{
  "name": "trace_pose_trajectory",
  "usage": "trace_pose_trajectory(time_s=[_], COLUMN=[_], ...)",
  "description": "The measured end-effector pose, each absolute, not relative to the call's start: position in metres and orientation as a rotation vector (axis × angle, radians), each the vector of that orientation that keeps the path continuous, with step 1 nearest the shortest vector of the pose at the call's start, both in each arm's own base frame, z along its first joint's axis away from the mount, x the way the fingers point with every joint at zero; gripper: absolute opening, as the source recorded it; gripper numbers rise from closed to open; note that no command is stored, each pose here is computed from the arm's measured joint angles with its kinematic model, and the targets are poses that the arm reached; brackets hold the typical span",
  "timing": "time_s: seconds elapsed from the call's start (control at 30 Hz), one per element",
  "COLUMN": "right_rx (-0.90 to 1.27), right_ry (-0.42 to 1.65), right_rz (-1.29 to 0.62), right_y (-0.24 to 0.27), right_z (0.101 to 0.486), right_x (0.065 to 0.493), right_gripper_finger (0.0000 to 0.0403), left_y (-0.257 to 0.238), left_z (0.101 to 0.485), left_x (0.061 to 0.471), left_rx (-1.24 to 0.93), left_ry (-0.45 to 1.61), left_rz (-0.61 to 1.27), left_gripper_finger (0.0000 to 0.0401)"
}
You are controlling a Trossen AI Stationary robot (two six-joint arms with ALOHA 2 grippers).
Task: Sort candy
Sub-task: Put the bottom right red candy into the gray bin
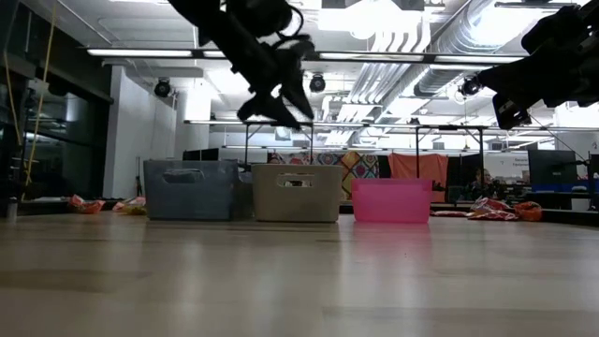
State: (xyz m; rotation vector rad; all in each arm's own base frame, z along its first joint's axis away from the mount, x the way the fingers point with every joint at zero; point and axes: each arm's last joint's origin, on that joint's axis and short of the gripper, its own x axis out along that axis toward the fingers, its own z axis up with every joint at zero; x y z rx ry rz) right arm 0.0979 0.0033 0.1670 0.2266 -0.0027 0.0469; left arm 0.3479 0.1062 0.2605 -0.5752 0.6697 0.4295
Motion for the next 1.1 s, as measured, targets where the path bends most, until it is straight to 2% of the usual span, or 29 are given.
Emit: trace_pose_trajectory(time_s=[0.13,0.23,0.37,0.5,0.77,0.9,1.1], right_rx=[0.226,0.226,0.227,0.226,0.245,0.564,0.921], right_ry=[-0.003,-0.003,-0.003,-0.003,-0.027,-0.177,-0.449], right_rz=[0.047,0.047,0.046,0.046,0.050,0.075,-0.001], right_y=[0.003,0.003,0.003,0.003,0.003,0.003,-0.004], right_z=[0.167,0.167,0.167,0.167,0.169,0.184,0.203], right_x=[0.098,0.098,0.098,0.098,0.098,0.096,0.090], right_gripper_finger=[0.0000,0.0000,0.0000,0.0000,0.0000,0.0000,0.0000], left_y=[0.099,0.070,0.020,-0.019,-0.054,-0.056,-0.052], left_z=[0.281,0.298,0.302,0.294,0.281,0.287,0.291], left_x=[0.333,0.318,0.296,0.274,0.247,0.243,0.241], left_rx=[-0.684,-0.658,-0.572,-0.586,-0.666,-0.675,-0.625], left_ry=[0.686,0.655,0.565,0.467,0.472,0.435,0.403], left_rz=[0.209,0.113,0.145,0.136,0.105,0.102,0.111], left_gripper_finger=[0.0195,0.0200,0.0199,0.0198,0.0198,0.0198,0.0198])
